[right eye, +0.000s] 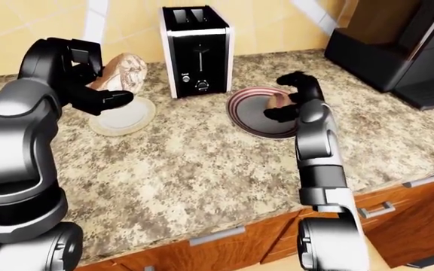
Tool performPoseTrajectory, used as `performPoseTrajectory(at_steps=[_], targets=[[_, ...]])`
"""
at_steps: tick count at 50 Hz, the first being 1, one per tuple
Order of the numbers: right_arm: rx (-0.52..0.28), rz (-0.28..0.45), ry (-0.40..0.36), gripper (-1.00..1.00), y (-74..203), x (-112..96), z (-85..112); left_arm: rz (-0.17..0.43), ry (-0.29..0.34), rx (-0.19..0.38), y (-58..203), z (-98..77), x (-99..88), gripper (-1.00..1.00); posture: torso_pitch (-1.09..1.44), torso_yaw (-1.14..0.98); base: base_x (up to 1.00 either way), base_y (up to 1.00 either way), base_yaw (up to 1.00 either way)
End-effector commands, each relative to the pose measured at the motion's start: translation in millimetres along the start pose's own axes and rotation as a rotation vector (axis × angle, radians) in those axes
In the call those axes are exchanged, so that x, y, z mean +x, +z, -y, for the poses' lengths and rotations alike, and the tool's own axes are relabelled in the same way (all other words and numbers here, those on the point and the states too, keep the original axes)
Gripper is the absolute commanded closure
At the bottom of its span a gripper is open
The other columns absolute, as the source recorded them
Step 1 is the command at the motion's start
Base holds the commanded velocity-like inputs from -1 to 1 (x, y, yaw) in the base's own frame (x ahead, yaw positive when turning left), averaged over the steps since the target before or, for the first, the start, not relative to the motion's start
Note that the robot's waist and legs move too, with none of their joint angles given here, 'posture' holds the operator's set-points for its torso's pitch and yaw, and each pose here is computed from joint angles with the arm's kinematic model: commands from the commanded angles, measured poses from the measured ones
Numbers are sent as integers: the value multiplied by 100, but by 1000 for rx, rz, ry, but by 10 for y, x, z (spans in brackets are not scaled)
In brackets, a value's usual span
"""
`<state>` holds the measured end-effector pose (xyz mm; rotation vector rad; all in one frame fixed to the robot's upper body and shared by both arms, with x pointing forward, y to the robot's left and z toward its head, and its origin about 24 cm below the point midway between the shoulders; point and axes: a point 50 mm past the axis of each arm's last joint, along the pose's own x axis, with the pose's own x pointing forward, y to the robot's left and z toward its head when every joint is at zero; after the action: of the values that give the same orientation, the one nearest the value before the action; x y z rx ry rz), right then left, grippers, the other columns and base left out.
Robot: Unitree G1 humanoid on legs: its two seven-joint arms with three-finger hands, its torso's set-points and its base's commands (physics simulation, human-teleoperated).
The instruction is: Place all breads on the cutting board.
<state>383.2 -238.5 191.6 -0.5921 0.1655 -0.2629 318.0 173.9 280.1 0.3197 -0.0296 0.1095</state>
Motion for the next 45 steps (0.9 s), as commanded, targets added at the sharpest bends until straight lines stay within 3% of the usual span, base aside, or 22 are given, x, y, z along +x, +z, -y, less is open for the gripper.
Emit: performPoseTrajectory(at_steps=[1,3,4,11,16,28,36,45], targets=[[-16,9,13,-22,30,29,-15,87,23,-2,169,-51,-50,100,0,0,0,0,0],[-34,9,7,-18,18,50,-26,88,21,-6,174,-52,-55,100,0,0,0,0,0],[-54,20,-16,25,43,83,-21,91,15,-11,180,-58,-81,100,0,0,0,0,0],[-58,56,-47,66,186,67,86,97,14,-14,206,-71,-96,100,0,0,0,0,0],[-66,87,-80,84,301,17,233,102,13,-14,240,-74,-123,100,0,0,0,0,0],[-19,203,-135,100,718,-354,637,118,20,-13,305,-129,-227,100,0,0,0,0,0],[19,288,-123,100,917,-656,716,139,32,-21,314,-250,-413,100,0,0,0,0,0],[36,310,-81,100,959,-749,646,152,39,-30,338,-297,-482,100,0,0,-8,0,0]])
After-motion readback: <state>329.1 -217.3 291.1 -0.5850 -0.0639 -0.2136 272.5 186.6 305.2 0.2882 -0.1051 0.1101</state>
